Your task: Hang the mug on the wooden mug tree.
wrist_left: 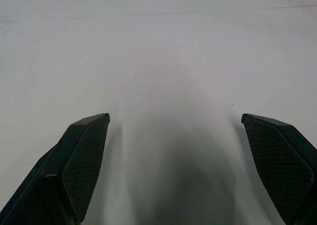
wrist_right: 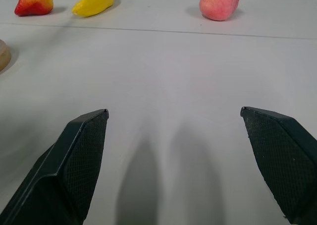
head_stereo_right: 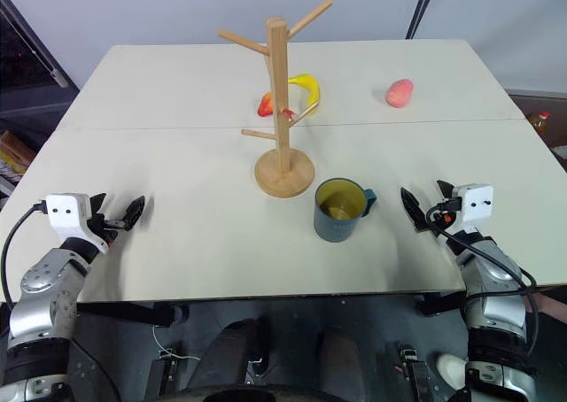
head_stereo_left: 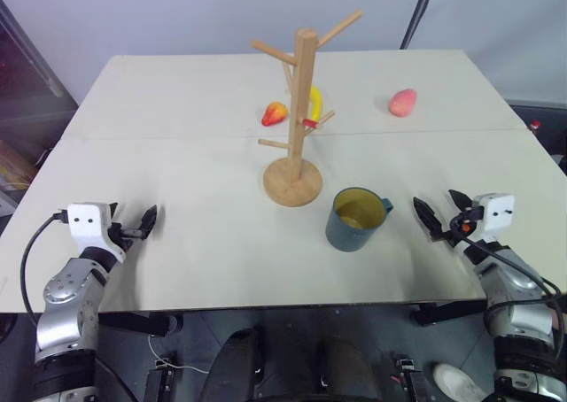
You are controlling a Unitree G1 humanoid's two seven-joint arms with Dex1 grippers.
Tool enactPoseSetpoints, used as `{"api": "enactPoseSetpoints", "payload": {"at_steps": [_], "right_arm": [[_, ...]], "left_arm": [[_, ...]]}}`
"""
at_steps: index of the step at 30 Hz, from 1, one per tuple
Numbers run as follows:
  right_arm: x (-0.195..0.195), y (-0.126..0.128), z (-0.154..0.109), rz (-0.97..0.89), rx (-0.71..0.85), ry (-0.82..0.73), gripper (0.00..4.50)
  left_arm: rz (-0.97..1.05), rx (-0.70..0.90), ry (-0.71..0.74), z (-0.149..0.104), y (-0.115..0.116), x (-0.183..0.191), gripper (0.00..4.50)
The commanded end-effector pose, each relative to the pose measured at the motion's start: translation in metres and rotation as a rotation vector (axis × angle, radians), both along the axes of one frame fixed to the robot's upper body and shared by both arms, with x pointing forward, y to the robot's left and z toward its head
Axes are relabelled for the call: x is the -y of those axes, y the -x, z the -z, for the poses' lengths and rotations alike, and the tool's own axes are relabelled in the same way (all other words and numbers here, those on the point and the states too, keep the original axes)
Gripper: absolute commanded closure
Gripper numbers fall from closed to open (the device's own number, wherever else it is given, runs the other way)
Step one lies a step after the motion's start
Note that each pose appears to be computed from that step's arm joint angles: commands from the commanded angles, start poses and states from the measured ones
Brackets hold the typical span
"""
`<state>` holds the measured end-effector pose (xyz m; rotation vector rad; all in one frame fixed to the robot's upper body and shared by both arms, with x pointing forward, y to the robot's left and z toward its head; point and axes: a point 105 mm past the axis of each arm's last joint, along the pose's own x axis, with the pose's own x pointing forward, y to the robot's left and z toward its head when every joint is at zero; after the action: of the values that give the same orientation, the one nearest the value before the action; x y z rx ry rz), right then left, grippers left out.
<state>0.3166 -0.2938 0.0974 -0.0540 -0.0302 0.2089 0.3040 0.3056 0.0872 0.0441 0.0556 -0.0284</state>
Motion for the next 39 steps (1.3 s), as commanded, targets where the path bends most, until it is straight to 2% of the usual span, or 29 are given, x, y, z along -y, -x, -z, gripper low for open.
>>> {"api": "enactPoseSetpoints", "payload": {"at_steps": [1,6,11,14,17,19,22,25,39], "right_arm": [[-0.002,-0.002,-0.016,-0.013,0.060,0.011,0.06],[-0.001,-0.003,-0.019,-0.017,0.066,0.018,0.06],[0.005,0.006,-0.021,-0.015,0.072,0.026,0.06],[0.004,0.018,-0.019,-0.037,0.065,0.045,0.06],[-0.001,0.038,-0.023,-0.088,0.060,0.068,0.06],[-0.006,0.049,-0.024,-0.129,0.046,0.082,0.06],[-0.023,0.063,-0.025,-0.220,0.019,0.092,0.06],[-0.037,0.070,-0.026,-0.276,0.002,0.093,0.06],[-0.075,0.048,-0.034,-0.322,0.067,0.102,0.06]], "left_arm": [[-0.007,0.053,-0.013,-0.016,0.002,-0.001,0.00],[0.002,0.060,0.011,-0.019,-0.001,0.004,0.00],[0.127,0.070,0.018,-0.023,-0.005,0.032,0.00],[0.260,0.109,0.009,-0.030,-0.004,0.057,0.00],[0.551,0.091,-0.001,-0.029,0.012,0.108,0.00],[0.686,0.069,-0.018,-0.025,0.023,0.129,0.00],[0.813,0.048,-0.012,-0.022,0.033,0.149,0.00],[0.858,0.058,0.015,-0.024,0.034,0.161,0.00],[0.954,0.072,0.008,-0.026,0.044,0.179,0.00]]}}
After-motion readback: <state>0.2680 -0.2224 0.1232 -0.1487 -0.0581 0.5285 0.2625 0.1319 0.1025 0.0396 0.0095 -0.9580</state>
